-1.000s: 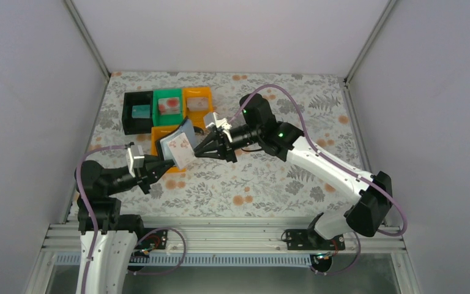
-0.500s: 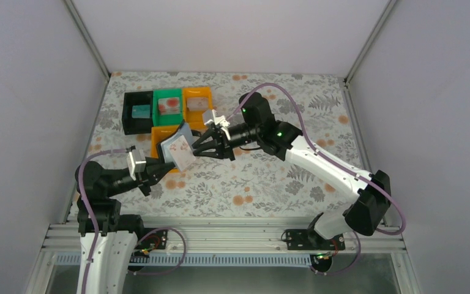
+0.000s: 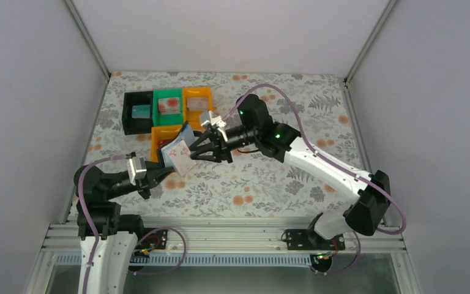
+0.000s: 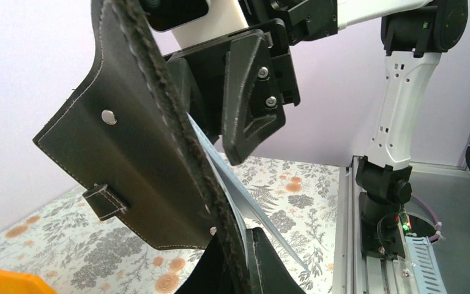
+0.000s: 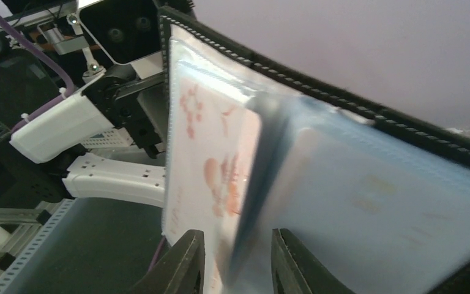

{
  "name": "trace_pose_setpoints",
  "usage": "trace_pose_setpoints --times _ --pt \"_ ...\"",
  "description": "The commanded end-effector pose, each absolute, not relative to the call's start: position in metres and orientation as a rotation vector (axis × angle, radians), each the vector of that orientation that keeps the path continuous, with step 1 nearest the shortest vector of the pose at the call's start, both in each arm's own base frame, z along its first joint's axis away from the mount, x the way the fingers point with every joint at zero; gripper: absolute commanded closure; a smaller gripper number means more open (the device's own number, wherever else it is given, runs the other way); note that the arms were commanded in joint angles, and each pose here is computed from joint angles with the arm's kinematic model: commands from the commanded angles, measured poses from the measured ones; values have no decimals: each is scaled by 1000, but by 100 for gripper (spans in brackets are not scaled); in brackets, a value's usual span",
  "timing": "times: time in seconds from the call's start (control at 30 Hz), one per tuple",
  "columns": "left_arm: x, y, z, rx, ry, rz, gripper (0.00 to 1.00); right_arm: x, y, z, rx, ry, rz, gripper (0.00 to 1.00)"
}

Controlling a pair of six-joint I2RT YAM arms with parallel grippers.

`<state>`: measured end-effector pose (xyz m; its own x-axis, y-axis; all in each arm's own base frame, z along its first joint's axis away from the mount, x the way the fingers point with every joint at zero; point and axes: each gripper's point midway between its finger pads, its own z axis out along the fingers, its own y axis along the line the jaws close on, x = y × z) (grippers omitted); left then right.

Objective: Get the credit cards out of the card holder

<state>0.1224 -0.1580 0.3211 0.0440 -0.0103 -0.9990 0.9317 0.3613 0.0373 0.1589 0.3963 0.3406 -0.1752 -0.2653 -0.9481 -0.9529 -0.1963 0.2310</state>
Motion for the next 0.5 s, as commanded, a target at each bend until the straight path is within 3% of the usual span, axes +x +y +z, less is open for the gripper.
trace_pose_setpoints --times 0.0,0.17,0.3,0.47 --pt "120 -158 328 969 1249 -863 98 140 401 348 -1509 1392 1464 73" --pt "120 -158 329 966 1250 -858 98 128 405 354 -1558 1342 1492 81" --pt "120 -157 329 961 1255 -854 98 122 409 353 -1587 1322 1502 95" --pt "120 -157 328 958 1262 -853 98 119 407 359 -1585 1290 1500 96"
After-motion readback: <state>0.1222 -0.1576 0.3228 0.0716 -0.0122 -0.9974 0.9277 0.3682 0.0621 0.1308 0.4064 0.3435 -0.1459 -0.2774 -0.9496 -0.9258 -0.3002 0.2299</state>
